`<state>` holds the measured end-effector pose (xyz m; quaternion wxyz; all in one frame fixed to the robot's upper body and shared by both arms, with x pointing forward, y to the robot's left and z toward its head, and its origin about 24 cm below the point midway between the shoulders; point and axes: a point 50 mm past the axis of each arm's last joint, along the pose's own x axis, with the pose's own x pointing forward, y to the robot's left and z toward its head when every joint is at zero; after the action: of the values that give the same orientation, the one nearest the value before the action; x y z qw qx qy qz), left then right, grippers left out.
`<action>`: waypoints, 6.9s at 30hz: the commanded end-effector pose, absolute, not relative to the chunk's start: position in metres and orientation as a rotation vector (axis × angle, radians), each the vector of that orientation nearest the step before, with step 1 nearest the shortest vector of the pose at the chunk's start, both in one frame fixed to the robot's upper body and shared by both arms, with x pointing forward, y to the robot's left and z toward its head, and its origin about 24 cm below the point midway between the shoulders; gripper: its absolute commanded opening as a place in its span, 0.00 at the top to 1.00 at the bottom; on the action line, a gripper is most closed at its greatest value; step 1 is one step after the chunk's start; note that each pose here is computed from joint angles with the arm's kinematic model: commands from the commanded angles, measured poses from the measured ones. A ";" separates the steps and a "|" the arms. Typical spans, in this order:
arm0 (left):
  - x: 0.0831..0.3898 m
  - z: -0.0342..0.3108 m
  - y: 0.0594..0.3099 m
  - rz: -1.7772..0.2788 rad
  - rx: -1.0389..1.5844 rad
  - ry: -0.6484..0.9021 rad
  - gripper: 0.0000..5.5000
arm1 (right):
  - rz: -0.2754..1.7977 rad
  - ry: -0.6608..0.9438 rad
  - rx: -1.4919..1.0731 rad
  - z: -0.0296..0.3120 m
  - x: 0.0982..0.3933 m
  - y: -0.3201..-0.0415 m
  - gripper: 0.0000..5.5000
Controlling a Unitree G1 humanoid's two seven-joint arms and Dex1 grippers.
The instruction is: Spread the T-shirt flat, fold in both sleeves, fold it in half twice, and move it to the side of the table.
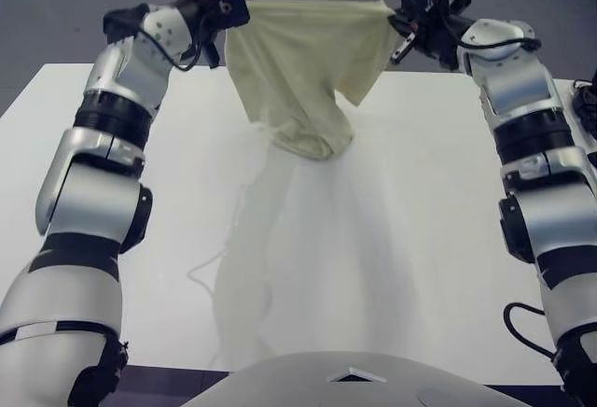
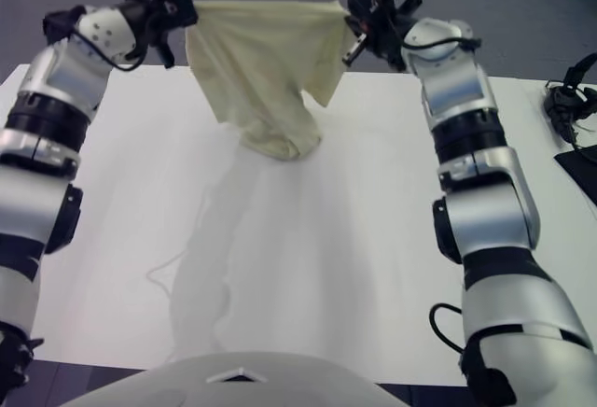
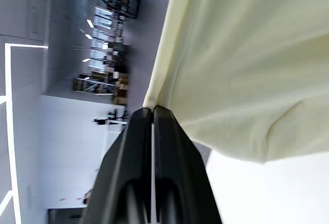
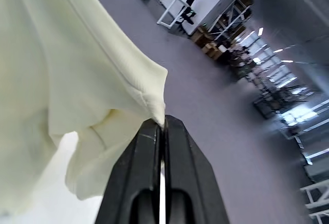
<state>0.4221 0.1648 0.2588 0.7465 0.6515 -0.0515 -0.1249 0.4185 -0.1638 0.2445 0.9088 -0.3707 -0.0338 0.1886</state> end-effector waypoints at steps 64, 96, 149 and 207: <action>0.331 0.148 0.040 -0.703 0.345 0.167 0.46 | 0.600 -0.383 -0.885 0.317 0.393 -0.154 1.00; 0.425 0.319 0.160 -0.082 1.614 -0.230 1.00 | 0.106 -0.291 -1.169 0.305 0.421 -0.189 1.00; 0.131 0.088 0.172 -1.457 1.436 0.524 1.00 | 1.586 0.797 -0.771 0.104 0.175 -0.199 1.00; 0.294 0.116 0.164 -0.878 1.194 0.331 0.02 | 0.720 0.355 -0.599 0.131 0.382 -0.150 0.02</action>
<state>0.2881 0.1663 0.1068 0.7195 0.5371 0.1630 -0.4090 0.3711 -0.1550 0.1375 0.8791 -0.2779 0.1506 0.3567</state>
